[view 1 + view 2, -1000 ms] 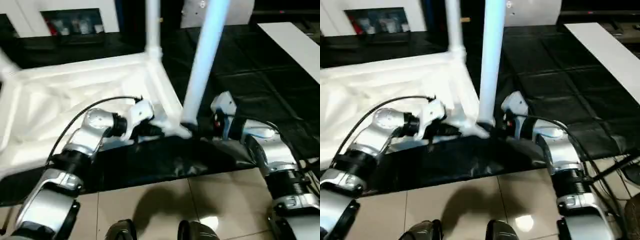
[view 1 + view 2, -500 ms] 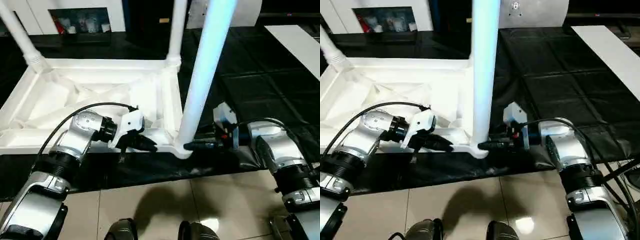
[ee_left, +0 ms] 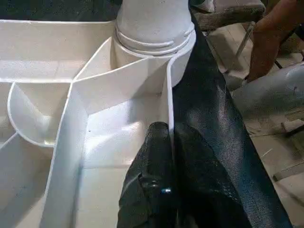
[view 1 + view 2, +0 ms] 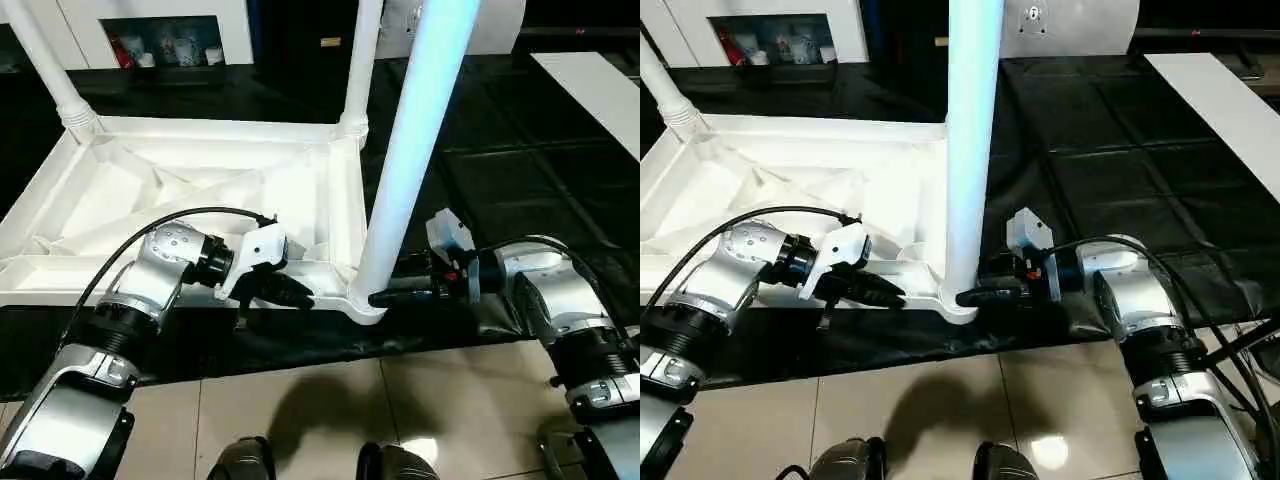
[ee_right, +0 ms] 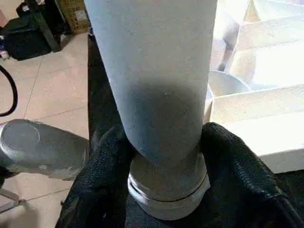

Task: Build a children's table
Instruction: Rotate leg to tighten

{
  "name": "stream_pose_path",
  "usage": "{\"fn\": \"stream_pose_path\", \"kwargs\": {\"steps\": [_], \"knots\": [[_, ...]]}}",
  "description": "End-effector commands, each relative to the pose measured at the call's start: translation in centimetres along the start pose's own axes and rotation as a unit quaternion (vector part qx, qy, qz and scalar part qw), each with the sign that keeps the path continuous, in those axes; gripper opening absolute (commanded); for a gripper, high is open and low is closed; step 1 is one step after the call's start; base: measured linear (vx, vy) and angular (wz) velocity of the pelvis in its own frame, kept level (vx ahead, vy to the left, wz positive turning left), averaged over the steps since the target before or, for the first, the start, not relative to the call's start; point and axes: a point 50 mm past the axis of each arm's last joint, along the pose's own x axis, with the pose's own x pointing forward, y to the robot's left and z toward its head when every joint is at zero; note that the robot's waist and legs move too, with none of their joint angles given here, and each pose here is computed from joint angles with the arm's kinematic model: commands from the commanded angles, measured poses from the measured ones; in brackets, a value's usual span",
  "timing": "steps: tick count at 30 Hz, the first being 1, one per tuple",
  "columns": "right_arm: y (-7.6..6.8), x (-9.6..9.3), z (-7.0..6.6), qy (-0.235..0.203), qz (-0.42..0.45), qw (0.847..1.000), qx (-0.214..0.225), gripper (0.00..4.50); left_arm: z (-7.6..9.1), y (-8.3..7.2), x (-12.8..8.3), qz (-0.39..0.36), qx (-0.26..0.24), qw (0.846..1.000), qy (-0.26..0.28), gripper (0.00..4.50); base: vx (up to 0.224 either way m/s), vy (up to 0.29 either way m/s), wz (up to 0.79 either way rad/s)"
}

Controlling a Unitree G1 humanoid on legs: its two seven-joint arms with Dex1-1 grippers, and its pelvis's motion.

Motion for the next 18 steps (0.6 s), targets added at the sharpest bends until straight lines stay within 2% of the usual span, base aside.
{"fn": "stream_pose_path", "kwargs": {"steps": [1, 3, 4, 6, 9, 12, 13, 14, 15, 16, 18], "knots": [[0.6, 0.7, 0.1, -0.012, 0.023, 1.0, 0.003, 1.94, 0.6, -0.1, 0.9, -0.004, 0.016, 1.0, -0.005, 0.0, 0.0, 0.0, 0.0], [0.7, 1.7, -0.3, -0.026, -0.025, 0.999, 0.013, 1.94, 0.9, 0.7, 1.4, 0.044, -0.002, 0.999, -0.013, 0.0, 0.0, 0.0, 0.0], [0.7, 1.8, -0.3, -0.026, -0.026, 0.999, 0.013, 1.94, 0.9, 0.7, 1.4, 0.044, -0.003, 0.999, -0.013, 0.0, 0.0, 0.0, 0.0], [0.7, 4.0, -1.0, -0.044, -0.116, 0.992, 0.032, 1.94, 2.0, 1.5, 2.5, 0.092, -0.022, 0.995, -0.036, 0.0, 0.0, 0.0, 0.0], [0.6, 5.0, -1.0, -0.056, -0.148, 0.986, 0.048, 1.93, 2.5, 1.8, 3.1, 0.107, -0.026, 0.993, -0.04, 0.0, 0.0, 0.0, 0.0], [0.4, 6.4, -1.0, -0.064, -0.197, 0.976, 0.071, 1.93, 3.2, 2.3, 4.0, 0.128, -0.033, 0.99, -0.046, 0.0, 0.0, 0.0, 0.0], [0.1, 7.3, -0.8, -0.071, -0.232, 0.966, 0.086, 1.93, 3.7, 2.7, 4.4, 0.144, -0.04, 0.987, -0.051, 0.0, 0.0, 0.0, 0.0], [0.1, 7.3, -0.8, -0.071, -0.232, 0.966, 0.086, 1.92, 3.7, 2.7, 4.4, 0.144, -0.04, 0.987, -0.051, 0.0, 0.0, 0.0, 0.0], [-0.3, 7.9, -0.6, -0.075, -0.267, 0.956, 0.1, 1.92, 4.1, 3.0, 4.8, 0.159, -0.047, 0.985, -0.055, 0.0, 0.0, 0.0, 0.0], [-0.3, 7.9, -0.6, -0.075, -0.267, 0.956, 0.1, 1.92, 4.1, 3.0, 4.8, 0.159, -0.047, 0.985, -0.055, 0.0, 0.0, 0.0, 0.0], [-1.4, 9.7, 0.2, -0.081, -0.361, 0.919, 0.136, 1.91, 5.2, 4.0, 5.9, 0.203, -0.058, 0.975, -0.065, 0.0, 0.0, 0.0, 0.0]]}}
